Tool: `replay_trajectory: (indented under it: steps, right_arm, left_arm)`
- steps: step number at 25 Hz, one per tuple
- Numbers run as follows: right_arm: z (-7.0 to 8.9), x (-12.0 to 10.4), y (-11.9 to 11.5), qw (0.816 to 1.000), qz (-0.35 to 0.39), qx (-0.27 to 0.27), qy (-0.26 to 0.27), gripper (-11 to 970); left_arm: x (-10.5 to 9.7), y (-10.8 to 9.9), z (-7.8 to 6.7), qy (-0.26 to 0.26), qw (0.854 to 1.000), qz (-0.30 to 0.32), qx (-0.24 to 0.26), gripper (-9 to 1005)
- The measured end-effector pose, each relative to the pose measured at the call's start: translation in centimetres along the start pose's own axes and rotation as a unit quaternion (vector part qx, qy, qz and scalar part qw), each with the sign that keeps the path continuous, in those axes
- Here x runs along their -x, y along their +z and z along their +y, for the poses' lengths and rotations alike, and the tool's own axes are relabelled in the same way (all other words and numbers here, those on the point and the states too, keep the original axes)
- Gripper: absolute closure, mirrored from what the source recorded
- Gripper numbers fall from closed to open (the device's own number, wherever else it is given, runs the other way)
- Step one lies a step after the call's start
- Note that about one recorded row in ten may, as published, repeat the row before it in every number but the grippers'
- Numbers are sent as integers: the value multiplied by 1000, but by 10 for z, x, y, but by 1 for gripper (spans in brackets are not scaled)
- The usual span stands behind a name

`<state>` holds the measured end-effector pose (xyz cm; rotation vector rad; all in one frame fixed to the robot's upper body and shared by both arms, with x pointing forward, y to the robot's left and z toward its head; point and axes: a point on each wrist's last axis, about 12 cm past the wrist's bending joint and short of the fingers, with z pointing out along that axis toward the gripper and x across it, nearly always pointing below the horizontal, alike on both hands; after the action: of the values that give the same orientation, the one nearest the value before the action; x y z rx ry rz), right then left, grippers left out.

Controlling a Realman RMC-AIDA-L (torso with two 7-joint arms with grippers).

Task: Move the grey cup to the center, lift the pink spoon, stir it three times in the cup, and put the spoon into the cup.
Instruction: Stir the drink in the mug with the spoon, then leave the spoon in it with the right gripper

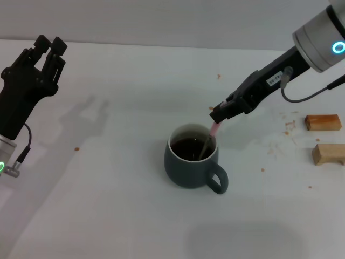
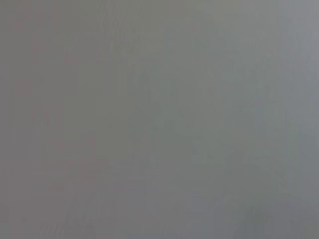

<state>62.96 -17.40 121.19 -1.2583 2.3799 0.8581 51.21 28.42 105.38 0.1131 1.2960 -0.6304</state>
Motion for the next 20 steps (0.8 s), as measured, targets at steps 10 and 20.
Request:
replay_trajectory:
  steps: [10,20]
  right_arm:
    - [-4,9,2,1000,-25,-18,0,857]
    - [2,23,11,999,-29,-21,-14,857]
  left_arm:
    - [0,0,-1,-2,1000,0,-1,613]
    - [0,-4,0,-3,1000,-1,1,610]
